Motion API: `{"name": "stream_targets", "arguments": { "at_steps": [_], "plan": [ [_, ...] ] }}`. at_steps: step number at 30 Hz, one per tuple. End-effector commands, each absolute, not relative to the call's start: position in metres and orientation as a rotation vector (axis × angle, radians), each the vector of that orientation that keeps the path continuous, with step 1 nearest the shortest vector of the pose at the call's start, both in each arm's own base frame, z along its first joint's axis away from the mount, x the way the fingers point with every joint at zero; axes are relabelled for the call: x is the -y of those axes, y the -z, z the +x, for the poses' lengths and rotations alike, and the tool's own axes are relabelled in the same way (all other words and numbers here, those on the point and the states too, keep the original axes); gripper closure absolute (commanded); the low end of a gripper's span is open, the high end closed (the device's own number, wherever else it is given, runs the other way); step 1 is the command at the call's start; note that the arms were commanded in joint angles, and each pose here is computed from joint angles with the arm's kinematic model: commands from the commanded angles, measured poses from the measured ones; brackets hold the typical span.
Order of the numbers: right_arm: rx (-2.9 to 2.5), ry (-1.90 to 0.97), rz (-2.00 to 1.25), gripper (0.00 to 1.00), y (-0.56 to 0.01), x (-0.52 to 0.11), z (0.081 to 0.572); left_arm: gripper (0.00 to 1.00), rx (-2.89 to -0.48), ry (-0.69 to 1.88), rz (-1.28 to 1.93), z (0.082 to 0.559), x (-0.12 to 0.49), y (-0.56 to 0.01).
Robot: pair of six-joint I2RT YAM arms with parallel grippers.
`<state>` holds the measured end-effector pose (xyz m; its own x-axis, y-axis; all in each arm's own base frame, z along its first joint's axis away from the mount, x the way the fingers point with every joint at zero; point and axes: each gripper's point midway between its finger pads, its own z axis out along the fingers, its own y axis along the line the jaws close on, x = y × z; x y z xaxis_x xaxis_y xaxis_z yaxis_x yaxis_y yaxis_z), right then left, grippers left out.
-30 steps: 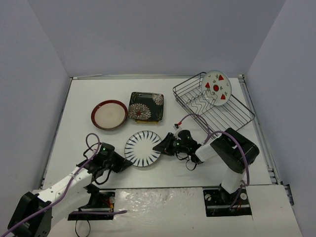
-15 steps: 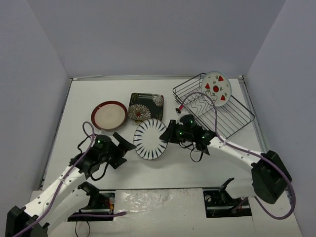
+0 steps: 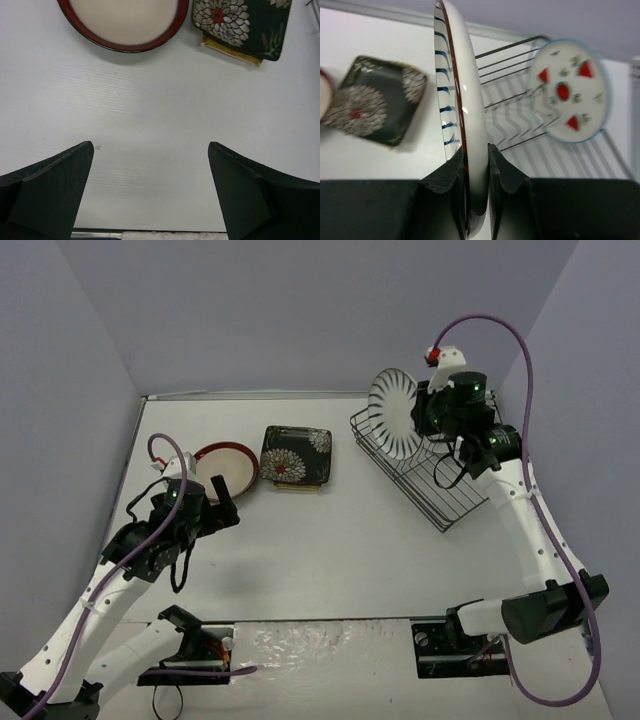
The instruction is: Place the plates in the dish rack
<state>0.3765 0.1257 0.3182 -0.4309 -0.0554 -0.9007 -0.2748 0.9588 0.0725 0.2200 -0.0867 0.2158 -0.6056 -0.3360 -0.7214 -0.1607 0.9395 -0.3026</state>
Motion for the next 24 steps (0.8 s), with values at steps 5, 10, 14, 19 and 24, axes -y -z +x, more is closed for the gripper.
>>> {"name": "stream_targets", "arguments": {
  "at_steps": [5,10,14,19,24],
  "plan": [
    [-1.704,0.111,-0.415,1.0,-0.404,-0.04,0.462,0.03,-2.194,0.05,-0.117,0.228,0.065,-0.209],
    [-1.727,0.22,-0.497,1.0,-0.385,-0.012,0.492,0.03,-2.176,0.045,-0.05,0.233,0.067,-0.195],
    [-1.748,0.233,-0.535,1.0,-0.368,0.01,0.508,0.03,-2.178,0.002,-0.062,0.236,0.062,-0.186],
    [-1.801,0.267,-0.544,1.0,-0.343,0.021,0.524,0.03,-2.214,0.005,-0.015,0.243,0.07,-0.177],
    [-1.812,0.268,-0.55,1.0,-0.336,0.021,0.526,0.03,-2.265,0.007,0.002,0.247,0.074,-0.167]
  ]
}}
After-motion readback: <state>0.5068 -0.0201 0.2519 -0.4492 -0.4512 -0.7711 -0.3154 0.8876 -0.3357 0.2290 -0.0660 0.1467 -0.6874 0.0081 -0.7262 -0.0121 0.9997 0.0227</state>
